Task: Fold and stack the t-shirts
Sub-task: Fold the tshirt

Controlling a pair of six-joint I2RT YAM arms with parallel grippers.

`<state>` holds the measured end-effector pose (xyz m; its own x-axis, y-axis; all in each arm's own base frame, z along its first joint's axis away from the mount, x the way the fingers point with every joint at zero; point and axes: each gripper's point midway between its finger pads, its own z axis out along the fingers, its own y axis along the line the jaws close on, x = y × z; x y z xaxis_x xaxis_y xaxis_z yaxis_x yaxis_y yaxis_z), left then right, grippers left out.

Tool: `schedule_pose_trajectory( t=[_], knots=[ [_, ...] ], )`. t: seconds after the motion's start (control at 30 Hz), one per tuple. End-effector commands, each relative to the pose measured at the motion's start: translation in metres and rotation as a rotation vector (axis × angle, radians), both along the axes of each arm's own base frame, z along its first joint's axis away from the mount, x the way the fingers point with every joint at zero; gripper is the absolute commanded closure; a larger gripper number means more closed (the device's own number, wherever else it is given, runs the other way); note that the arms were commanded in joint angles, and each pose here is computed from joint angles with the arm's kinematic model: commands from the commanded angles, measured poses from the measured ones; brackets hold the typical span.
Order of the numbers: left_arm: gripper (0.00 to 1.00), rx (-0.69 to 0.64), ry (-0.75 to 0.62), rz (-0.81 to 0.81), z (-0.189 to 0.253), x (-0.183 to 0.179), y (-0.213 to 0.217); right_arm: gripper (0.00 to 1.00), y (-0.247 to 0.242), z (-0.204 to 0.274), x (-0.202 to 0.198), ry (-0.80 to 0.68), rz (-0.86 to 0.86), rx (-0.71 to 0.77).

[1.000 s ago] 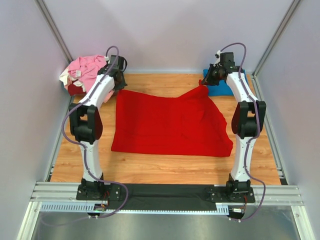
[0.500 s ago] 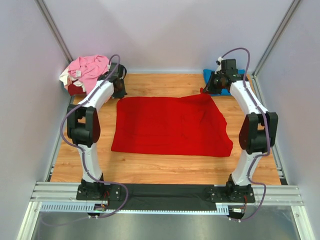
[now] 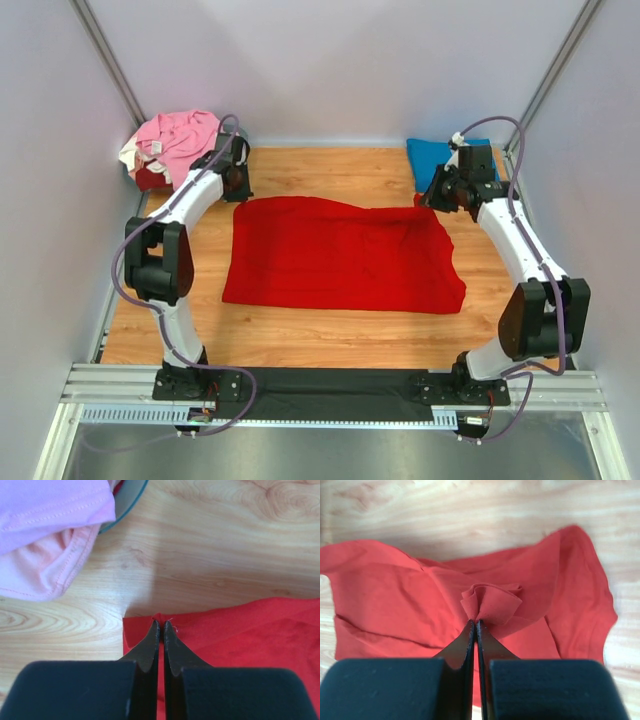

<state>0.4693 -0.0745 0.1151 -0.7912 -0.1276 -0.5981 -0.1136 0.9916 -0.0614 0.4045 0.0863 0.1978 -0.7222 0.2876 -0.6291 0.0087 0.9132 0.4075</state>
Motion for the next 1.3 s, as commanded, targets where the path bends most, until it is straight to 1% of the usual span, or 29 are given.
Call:
schedule_pose_trajectory(
  t=[0.0, 0.4, 0.57, 0.77, 0.8, 0.83, 0.87, 0.9, 0.93, 0.97, 1.0, 1.03, 1.07, 1.1, 1.13, 1.17, 1.2, 1.23, 1.27],
  knots=[
    [1.0, -0.014, -0.077, -0.037, 0.028, -0.001, -0.001, 1.0, -0.008, 0.011, -0.006, -0.068, -0.019, -0.037],
    [1.0, 0.033, -0.056, -0.042, 0.023, -0.021, 0.009, 1.0, -0.032, -0.002, -0.031, -0.049, -0.128, -0.108],
    [1.0, 0.025, -0.045, -0.044, 0.018, -0.027, 0.009, 1.0, -0.031, -0.009, -0.043, -0.04, -0.136, -0.089],
    [1.0, 0.021, -0.018, -0.037, 0.008, -0.036, 0.009, 1.0, -0.03, -0.031, -0.057, 0.01, -0.158, -0.068],
    [1.0, 0.017, -0.013, -0.029, 0.007, -0.038, 0.01, 1.0, -0.034, -0.032, -0.059, 0.008, -0.18, -0.075],
    [1.0, 0.017, -0.006, -0.025, 0.006, -0.041, 0.01, 1.0, -0.036, -0.043, -0.066, 0.035, -0.194, -0.082],
    [1.0, 0.022, 0.014, -0.012, 0.0, -0.047, 0.013, 0.99, -0.038, -0.047, -0.069, 0.047, -0.229, -0.076],
    [1.0, 0.023, 0.017, -0.002, 0.0, -0.051, 0.014, 0.99, -0.048, -0.05, -0.074, 0.048, -0.28, -0.102],
    [1.0, 0.026, 0.024, 0.017, -0.003, -0.055, 0.016, 0.99, -0.051, -0.063, -0.083, 0.077, -0.307, -0.108],
    [0.98, 0.029, 0.035, 0.029, -0.008, -0.063, 0.019, 1.0, -0.054, -0.068, -0.088, 0.091, -0.347, -0.101],
    [0.86, 0.03, 0.032, 0.039, -0.009, -0.066, 0.02, 0.99, -0.059, -0.074, -0.093, 0.102, -0.382, -0.107],
    [0.78, 0.034, 0.036, 0.062, -0.013, -0.07, 0.023, 0.95, -0.059, -0.075, -0.096, 0.102, -0.395, -0.096],
    [0.7, 0.04, 0.047, 0.075, -0.018, -0.077, 0.026, 0.86, -0.058, -0.089, -0.105, 0.137, -0.413, -0.085],
    [0.68, 0.045, 0.054, 0.088, -0.02, -0.08, 0.028, 0.79, -0.06, -0.093, -0.107, 0.141, -0.432, -0.082],
    [0.67, 0.054, 0.053, 0.117, -0.022, -0.082, 0.032, 0.75, -0.062, -0.098, -0.111, 0.152, -0.45, -0.084],
    [0.63, 0.063, 0.059, 0.137, -0.025, -0.086, 0.035, 0.45, -0.065, -0.105, -0.115, 0.169, -0.472, -0.091],
    [0.52, 0.071, 0.06, 0.147, -0.025, -0.088, 0.037, 0.31, -0.073, -0.106, -0.115, 0.171, -0.514, -0.1],
    [0.46, 0.082, 0.06, 0.161, -0.026, -0.09, 0.04, 0.27, -0.076, -0.107, -0.115, 0.176, -0.528, -0.099],
    [0.43, 0.086, 0.061, 0.176, -0.025, -0.092, 0.042, 0.24, -0.08, -0.105, -0.113, 0.175, -0.541, -0.091]
  ],
)
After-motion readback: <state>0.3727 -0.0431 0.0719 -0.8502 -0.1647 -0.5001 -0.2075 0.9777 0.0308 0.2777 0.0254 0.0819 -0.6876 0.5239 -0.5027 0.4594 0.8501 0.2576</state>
